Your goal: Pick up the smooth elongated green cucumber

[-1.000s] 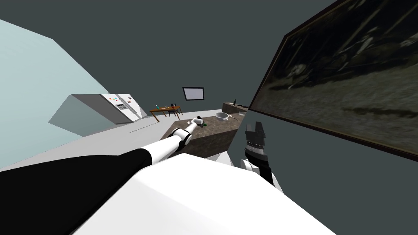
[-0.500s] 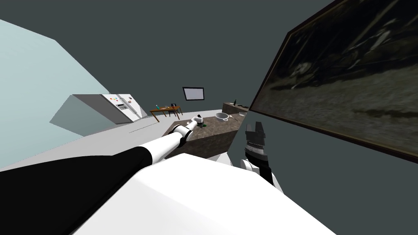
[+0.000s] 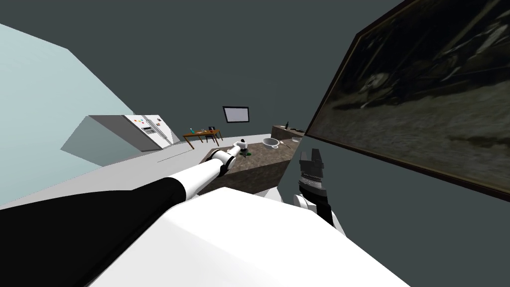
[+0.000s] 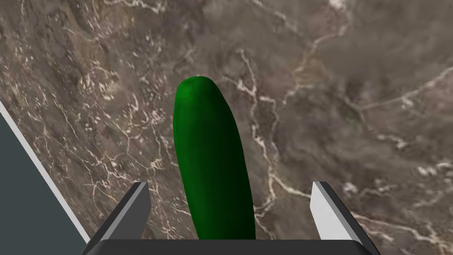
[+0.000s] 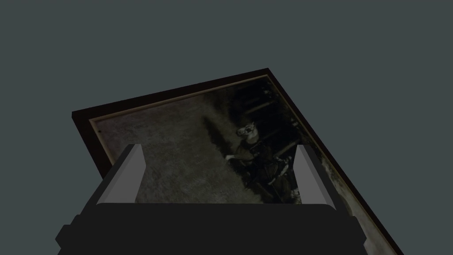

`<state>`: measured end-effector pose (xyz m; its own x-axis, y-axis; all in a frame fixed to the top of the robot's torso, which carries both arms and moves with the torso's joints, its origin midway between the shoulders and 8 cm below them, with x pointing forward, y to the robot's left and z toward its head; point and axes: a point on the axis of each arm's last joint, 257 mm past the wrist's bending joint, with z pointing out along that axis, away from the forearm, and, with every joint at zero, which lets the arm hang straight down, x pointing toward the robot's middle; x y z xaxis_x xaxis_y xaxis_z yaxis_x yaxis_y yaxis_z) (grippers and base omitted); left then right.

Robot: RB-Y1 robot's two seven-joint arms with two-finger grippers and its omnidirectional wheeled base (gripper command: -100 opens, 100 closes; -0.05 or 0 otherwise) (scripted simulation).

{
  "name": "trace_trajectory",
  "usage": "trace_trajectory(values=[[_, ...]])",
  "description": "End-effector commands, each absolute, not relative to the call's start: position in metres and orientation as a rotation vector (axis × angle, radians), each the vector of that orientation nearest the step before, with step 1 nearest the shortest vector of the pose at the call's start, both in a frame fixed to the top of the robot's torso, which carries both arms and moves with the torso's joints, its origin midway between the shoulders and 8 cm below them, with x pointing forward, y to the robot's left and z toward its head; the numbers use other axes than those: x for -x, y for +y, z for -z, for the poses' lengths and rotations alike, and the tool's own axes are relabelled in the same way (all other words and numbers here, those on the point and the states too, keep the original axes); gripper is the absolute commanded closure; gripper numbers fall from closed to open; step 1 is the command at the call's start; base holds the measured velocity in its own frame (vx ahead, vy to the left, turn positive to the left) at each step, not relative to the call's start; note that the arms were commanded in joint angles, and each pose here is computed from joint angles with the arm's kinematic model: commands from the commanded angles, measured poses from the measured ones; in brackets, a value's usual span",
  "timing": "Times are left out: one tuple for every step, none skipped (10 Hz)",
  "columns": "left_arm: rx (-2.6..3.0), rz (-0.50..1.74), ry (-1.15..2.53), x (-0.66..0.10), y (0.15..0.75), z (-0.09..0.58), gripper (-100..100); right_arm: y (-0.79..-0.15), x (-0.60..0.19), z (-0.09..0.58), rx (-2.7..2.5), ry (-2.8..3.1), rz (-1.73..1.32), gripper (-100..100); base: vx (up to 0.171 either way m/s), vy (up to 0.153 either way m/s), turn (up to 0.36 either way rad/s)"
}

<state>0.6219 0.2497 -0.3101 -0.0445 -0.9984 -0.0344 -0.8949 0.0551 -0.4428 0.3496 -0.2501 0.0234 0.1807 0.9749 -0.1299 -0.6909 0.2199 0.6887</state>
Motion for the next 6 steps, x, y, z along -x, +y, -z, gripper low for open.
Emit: trace_trajectory(values=[[1.928, 0.408, 2.018, -0.6170, 0.2525, 0.3098, -100, -0.2501, -0.3496, -0.0234, -0.548, 0.629, -1.263, 0, 0.043, -0.002, 0.006], [1.945, 0.390, 2.024, -0.6134, 0.2544, 0.3097, -100, -0.2501, -0.3496, -0.0234, -0.548, 0.629, -1.263, 0, 0.051, -0.003, 0.009], [1.945, 0.390, 2.024, -0.6134, 0.2544, 0.3097, -100, -0.2501, -0.3496, -0.0234, -0.548, 0.629, -1.263, 0, 0.038, -0.004, 0.005], [1.958, 0.375, 2.028, -0.6105, 0.2564, 0.3099, -100, -0.2501, -0.3496, -0.0234, -0.548, 0.629, -1.263, 0, 0.043, -0.001, 0.003], [1.967, 0.364, 2.030, -0.6083, 0.2583, 0.3103, -100, -0.2501, -0.3496, -0.0234, -0.548, 0.629, -1.263, 0, 0.065, -0.001, 0.004], [1.967, 0.364, 2.030, -0.6083, 0.2583, 0.3103, -100, -0.2501, -0.3496, -0.0234, -0.548, 0.629, -1.263, 0, 0.048, 0.000, 0.003]])
